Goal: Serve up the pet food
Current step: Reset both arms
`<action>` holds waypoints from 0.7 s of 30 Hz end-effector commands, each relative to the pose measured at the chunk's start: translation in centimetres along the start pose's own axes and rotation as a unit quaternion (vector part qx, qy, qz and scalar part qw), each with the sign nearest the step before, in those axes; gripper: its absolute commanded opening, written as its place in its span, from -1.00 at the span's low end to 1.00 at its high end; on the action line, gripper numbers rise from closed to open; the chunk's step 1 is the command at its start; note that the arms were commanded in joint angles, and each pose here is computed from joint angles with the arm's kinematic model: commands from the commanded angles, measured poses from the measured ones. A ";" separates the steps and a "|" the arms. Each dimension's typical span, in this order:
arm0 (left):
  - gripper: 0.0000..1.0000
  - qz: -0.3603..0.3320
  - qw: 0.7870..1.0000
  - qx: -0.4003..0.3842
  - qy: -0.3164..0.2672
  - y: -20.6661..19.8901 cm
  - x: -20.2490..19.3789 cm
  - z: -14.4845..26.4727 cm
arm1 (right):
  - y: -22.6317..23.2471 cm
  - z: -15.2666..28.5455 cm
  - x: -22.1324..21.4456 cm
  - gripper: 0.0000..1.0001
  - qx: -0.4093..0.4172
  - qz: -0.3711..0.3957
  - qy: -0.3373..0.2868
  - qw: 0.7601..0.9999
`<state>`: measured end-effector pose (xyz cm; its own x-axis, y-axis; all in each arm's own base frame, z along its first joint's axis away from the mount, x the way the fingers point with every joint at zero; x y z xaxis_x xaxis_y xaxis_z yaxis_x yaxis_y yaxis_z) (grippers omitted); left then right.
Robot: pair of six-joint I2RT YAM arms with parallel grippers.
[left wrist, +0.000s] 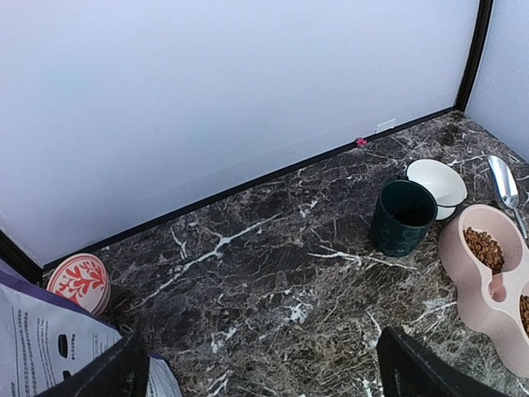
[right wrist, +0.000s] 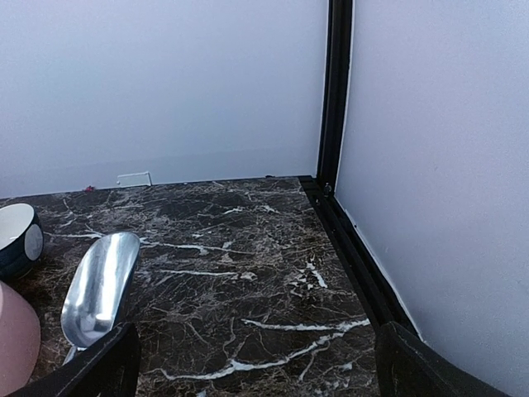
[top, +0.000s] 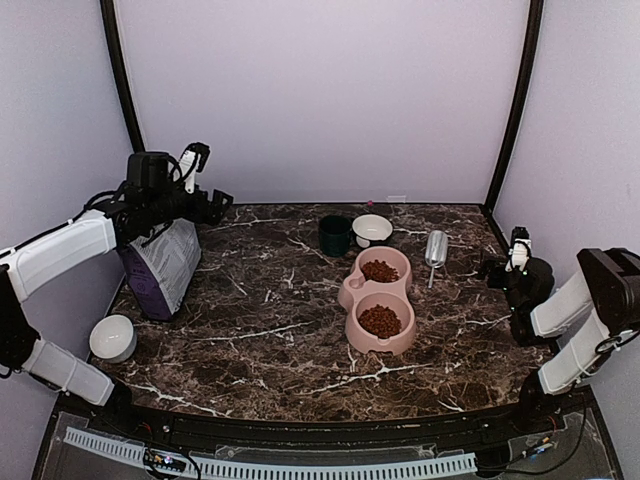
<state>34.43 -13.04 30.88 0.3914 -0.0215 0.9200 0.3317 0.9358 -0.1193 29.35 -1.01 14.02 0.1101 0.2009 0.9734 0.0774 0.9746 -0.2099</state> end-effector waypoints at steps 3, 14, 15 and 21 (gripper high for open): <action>0.98 -0.012 0.999 0.001 -0.032 -0.2 1.0 1.7 | -0.4 -0.3 0.7 0.99 -0.012 -0.006 -0.015 1.000; 0.98 -0.019 0.999 0.008 -0.035 -0.1 1.1 1.9 | -0.4 -0.3 0.7 0.99 -0.012 -0.006 -0.015 1.000; 0.98 -0.021 0.999 0.010 -0.036 -0.1 1.1 1.9 | -0.4 -0.3 0.7 0.99 -0.012 -0.006 -0.016 1.000; 0.98 -0.023 0.999 0.009 -0.035 -0.1 1.2 2.2 | -0.2 -0.5 0.7 0.99 0.002 -0.003 -0.015 1.000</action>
<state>33.78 -12.54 31.74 0.3534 -0.0402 0.9346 0.3235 0.9427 -0.0818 29.40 -1.01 14.04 0.1089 0.2011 0.9735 0.0711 0.9752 -0.2094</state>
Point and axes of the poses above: each gripper's point midway between its finger pads, its own z axis back along the fingers, its own y axis along the line the jaws close on, x = y × z, the point moved 8 cm from there along z, back along the fingers, and after that the axes turned 12 degrees about z, right-handed, at the moved point
